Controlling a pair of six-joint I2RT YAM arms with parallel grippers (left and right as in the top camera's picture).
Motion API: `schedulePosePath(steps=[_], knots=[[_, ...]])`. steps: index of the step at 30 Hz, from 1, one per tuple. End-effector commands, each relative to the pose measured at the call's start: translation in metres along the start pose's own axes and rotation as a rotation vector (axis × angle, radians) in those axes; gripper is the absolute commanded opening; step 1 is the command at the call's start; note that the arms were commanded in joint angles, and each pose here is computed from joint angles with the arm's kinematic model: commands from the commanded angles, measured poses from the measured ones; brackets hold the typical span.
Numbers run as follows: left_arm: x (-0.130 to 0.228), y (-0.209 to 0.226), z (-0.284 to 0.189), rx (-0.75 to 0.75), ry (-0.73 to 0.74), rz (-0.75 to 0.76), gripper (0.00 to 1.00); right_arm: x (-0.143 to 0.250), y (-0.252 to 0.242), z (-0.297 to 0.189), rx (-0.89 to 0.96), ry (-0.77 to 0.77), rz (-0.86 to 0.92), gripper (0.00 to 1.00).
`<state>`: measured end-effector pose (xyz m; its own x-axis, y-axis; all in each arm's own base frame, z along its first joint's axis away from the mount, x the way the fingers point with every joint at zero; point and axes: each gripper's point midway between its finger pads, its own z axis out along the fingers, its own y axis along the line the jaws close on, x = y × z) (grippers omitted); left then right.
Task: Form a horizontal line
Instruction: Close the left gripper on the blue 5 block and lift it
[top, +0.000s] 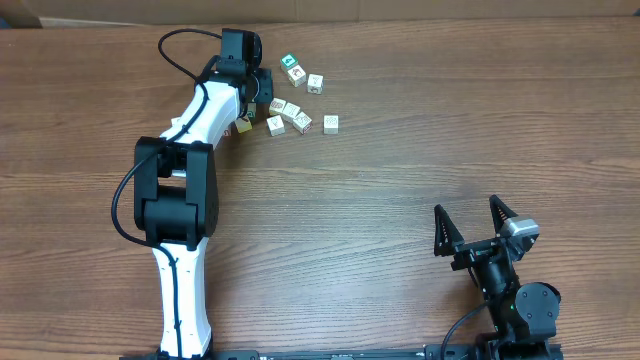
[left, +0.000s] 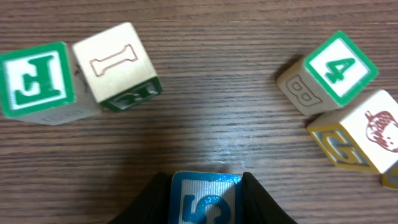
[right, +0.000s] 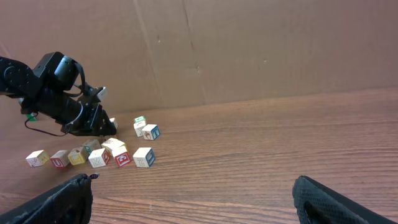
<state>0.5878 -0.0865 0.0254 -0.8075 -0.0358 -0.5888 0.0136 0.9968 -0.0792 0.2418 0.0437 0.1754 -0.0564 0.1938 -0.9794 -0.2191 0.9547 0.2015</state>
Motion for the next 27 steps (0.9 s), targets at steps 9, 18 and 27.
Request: schedulePosePath(steps=[9,18,27], knots=[[-0.006,0.002,0.003,-0.036,-0.017,0.003,0.47,0.002,-0.001,0.0,0.003,-0.002,0.002,1.0],[-0.006,0.003,0.002,-0.037,-0.016,0.005,0.29,0.002,-0.001,0.0,0.003,-0.003,0.002,1.0],[-0.05,-0.003,-0.036,-0.025,-0.097,0.009,0.27,0.002,-0.001,0.0,0.003,-0.002,0.002,1.0]])
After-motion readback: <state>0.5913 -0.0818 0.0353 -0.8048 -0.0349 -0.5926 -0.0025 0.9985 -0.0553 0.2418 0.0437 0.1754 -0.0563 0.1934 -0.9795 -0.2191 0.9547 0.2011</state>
